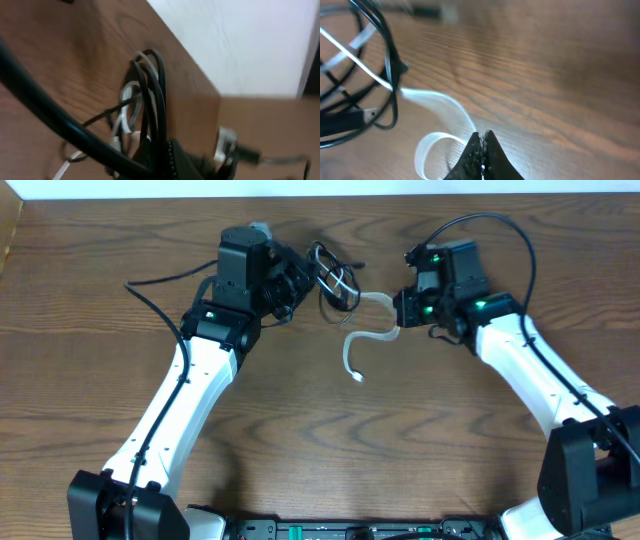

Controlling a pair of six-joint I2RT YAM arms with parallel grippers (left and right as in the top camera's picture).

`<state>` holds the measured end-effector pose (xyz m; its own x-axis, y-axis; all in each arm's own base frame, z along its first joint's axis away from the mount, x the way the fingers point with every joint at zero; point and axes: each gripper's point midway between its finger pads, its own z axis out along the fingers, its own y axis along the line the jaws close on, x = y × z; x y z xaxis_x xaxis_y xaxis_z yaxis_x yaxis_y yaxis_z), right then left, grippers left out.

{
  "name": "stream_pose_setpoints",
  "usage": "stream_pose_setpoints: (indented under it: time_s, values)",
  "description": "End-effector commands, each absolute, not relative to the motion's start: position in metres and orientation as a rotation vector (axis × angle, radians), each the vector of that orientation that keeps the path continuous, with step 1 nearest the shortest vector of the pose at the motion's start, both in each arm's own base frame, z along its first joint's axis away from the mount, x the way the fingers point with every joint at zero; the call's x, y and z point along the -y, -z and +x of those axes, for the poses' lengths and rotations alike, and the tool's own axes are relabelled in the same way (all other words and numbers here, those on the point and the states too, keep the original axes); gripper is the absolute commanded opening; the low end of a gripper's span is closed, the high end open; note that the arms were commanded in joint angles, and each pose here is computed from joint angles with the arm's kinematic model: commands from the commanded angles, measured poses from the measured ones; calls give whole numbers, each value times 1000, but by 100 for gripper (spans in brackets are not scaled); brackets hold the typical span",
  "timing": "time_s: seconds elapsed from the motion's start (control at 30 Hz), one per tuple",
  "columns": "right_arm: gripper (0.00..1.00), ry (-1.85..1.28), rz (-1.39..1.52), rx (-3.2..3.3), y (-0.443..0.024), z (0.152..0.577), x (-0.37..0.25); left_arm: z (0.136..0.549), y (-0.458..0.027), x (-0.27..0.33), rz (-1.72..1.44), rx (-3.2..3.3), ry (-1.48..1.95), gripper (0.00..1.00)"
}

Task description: Untangle cables

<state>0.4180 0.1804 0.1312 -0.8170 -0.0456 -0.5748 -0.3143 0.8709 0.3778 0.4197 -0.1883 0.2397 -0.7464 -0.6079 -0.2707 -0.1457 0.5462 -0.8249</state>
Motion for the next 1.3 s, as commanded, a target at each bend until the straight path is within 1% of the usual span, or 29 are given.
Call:
stream_pose_setpoints:
  time_s: [0.0,0.1,0.2,0.33,0.4,0.43,0.47,0.57,0.63,0.67,0.8,0.97,1.13,1.27]
  values:
    - [1,-744,-395,-2400,-147,414,-189,411,-257,204,-224,-2230,1145,8]
    - [1,-731,-376,-2398,-147,418,-180,403,-256,210,-62,-2232,1134,8]
    - [1,-741,-353,-2395,-148,420,-172,398,-248,209,-22,-2264,1103,7]
    - [2,-853,-394,-2361,-156,415,-181,395,-248,212,41,-2260,1109,7]
    - [18,-882,-456,-2332,-160,412,-188,393,-249,213,60,-2259,1122,7]
    - [28,-891,-489,-2319,-161,410,-191,392,-250,215,71,-2258,1132,8]
    - [34,-900,-521,-2306,-162,408,-196,390,-250,216,79,-2258,1146,8]
    - [49,-898,-630,-2268,-163,401,-208,387,-252,219,97,-2257,1177,7]
    - [57,-885,-697,-2244,-163,397,-215,386,-253,220,92,-2259,1192,8]
    - [59,-879,-729,-2234,-162,396,-218,386,-253,220,77,-2263,1199,7]
    - [60,-846,-794,-2235,-153,392,-224,386,-254,221,15,-2276,1234,7]
    - [58,-829,-801,-2280,-134,393,-223,380,-259,227,52,-2263,1293,8]
    - [62,-758,-821,-2319,-122,394,-207,378,-260,227,83,-2262,1301,7]
    - [62,-694,-847,-2337,-115,396,-194,377,-254,220,74,-2285,1285,7]
